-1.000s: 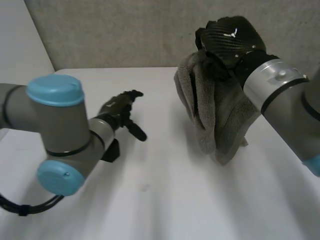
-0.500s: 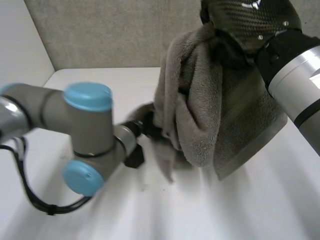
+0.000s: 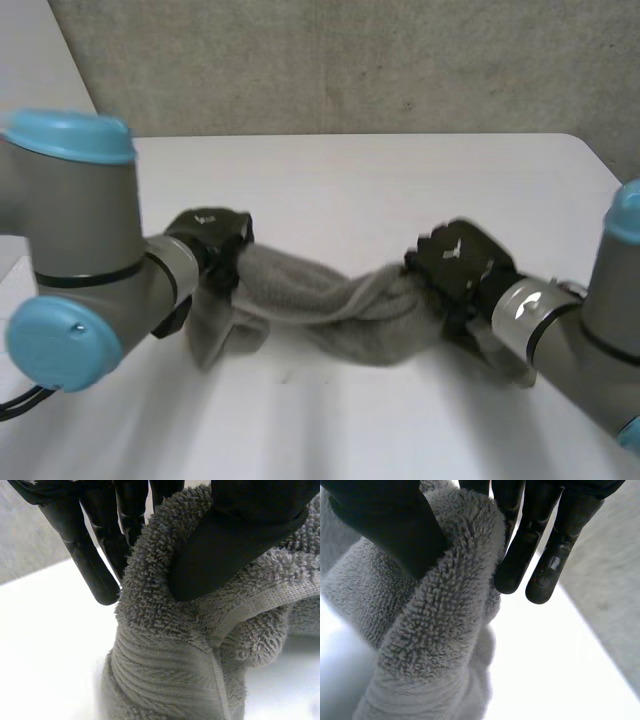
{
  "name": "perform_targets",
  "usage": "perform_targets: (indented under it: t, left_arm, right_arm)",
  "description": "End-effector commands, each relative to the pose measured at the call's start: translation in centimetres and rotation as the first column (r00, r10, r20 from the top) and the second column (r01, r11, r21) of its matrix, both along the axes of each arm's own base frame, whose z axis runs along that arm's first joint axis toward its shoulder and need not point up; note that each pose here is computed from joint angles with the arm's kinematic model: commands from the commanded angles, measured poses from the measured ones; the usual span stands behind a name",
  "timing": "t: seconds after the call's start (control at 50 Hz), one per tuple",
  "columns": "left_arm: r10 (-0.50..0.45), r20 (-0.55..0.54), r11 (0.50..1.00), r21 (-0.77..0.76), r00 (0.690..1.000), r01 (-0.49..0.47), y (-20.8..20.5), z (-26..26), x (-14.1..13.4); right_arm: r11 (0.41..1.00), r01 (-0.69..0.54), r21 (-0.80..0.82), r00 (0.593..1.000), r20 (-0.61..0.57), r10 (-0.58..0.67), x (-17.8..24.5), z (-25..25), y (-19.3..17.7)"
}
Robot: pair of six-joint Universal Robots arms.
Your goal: Fold the towel.
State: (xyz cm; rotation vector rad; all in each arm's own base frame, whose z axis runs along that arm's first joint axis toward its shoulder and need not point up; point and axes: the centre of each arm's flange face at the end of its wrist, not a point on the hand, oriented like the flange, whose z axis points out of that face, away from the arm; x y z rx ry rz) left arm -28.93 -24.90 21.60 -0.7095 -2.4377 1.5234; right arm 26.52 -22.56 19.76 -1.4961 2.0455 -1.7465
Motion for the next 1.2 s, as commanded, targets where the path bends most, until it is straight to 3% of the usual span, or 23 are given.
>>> perform_targets:
  t: [0.02, 0.1, 0.26, 0.36, 0.46, 0.58, 0.62, 0.72, 0.84, 0.96, 1.2]
  left_arm:
    - [-0.043, 0.179, 0.999, 0.017, 0.983, 0.041, -1.2, -4.0, -0.5]
    - [-0.053, 0.208, 0.998, -0.010, 0.977, 0.056, -2.4, -4.4, -1.3]
    - [-0.079, 0.184, 0.994, -0.061, 0.980, 0.092, -1.8, -2.6, -2.5]
    - [-0.054, 0.150, 0.993, -0.098, 0.987, 0.069, -1.2, 0.0, -1.6]
    - [-0.010, 0.123, 0.991, -0.133, 0.992, 0.026, 0.3, 2.7, 0.8]
    - [0.043, 0.047, 0.991, -0.132, 0.998, -0.036, 1.8, 3.3, 2.7]
    - [0.076, -0.034, 0.991, -0.108, 0.997, -0.079, 3.1, 3.0, 3.4]
    - [0.116, -0.112, 0.992, -0.036, 0.987, -0.121, 5.1, 1.8, 4.3]
    - [0.145, -0.096, 0.988, 0.075, 0.985, -0.138, 6.7, -1.0, 5.0]
    - [0.148, -0.090, 0.987, 0.083, 0.985, -0.141, 6.6, -2.4, 4.9]
    - [0.209, -0.082, 0.977, 0.058, 0.975, -0.205, 2.6, -5.8, 5.1]
  right_arm:
    - [1.000, -0.018, 0.015, 0.995, -0.095, 0.020, -0.2, -2.2, 0.1]
    - [1.000, 0.003, 0.006, 0.998, -0.064, -0.002, -0.1, -1.5, -0.5]
    - [0.998, 0.064, -0.021, 0.989, 0.132, -0.061, -0.2, 3.1, -0.9]
    - [0.996, 0.092, -0.003, 0.948, 0.306, -0.087, -1.0, 6.5, -2.8]
    - [0.995, 0.064, 0.077, 0.926, 0.367, -0.088, -1.7, 8.0, -4.3]
    - [0.962, 0.043, 0.268, 0.927, 0.348, -0.138, -1.7, 6.4, -7.0]
    - [0.958, 0.043, 0.284, 0.930, 0.338, -0.142, -1.5, 6.1, -7.3]
    - [0.948, 0.051, 0.315, 0.933, 0.323, -0.158, -1.3, 4.8, -8.2]
    - [0.934, 0.062, 0.351, 0.938, 0.300, -0.175, -1.3, 3.4, -7.9]
    - [0.930, 0.066, 0.362, 0.939, 0.293, -0.180, -1.4, 2.7, -7.6]
    - [0.930, 0.070, 0.362, 0.940, 0.289, -0.183, -1.5, 1.7, -7.6]
